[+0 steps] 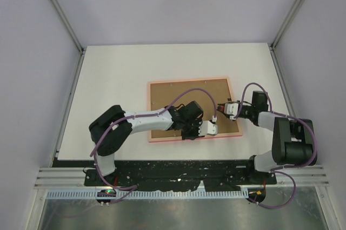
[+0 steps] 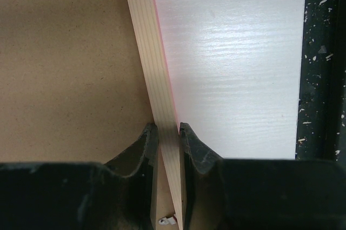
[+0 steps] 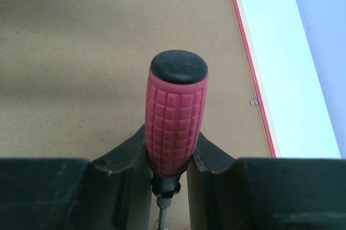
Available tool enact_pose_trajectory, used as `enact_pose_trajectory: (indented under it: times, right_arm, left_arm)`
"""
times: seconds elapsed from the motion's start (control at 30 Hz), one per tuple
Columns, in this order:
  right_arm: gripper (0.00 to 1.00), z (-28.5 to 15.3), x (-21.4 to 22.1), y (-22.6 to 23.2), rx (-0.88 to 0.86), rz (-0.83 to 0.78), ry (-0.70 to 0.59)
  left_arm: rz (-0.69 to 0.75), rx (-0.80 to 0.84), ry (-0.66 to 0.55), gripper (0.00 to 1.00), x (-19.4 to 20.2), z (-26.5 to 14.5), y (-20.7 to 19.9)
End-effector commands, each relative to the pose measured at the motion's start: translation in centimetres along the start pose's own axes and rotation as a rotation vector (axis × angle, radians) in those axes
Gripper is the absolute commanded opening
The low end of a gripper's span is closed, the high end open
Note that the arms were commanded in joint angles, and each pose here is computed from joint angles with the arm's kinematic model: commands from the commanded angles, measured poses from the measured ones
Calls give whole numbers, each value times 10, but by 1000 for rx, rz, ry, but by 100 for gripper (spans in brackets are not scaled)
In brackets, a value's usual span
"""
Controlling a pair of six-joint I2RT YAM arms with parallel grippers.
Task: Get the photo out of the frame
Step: Release the photo frame item from the photo frame.
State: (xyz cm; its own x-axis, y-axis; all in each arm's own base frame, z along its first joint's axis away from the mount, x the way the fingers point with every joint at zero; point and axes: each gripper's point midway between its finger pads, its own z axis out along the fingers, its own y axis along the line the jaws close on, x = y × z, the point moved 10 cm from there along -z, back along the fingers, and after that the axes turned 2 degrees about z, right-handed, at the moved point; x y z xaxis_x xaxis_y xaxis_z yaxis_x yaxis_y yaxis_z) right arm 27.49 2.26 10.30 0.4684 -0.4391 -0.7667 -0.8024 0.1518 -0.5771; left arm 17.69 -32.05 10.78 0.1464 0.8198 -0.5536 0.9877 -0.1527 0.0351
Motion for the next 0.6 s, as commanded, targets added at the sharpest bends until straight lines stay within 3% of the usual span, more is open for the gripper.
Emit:
enact_pose_trajectory:
  times: [0.0, 0.37, 0.43, 0.57]
  right_arm:
    - [8, 2, -5, -19, 7, -141, -58]
    - [8, 3, -7, -25, 78, -229, -52]
    - [8, 1, -13, -30, 101, -201, -70]
    - [8, -3, -36, -38, 105, 23, -131]
  left_arm:
    - [-79, 234, 257, 0, 64, 27, -39]
    - [-77, 247, 255, 0, 64, 27, -40]
    - [-78, 249, 250, 0, 63, 26, -40]
    - [-83, 240, 239, 0, 62, 23, -39]
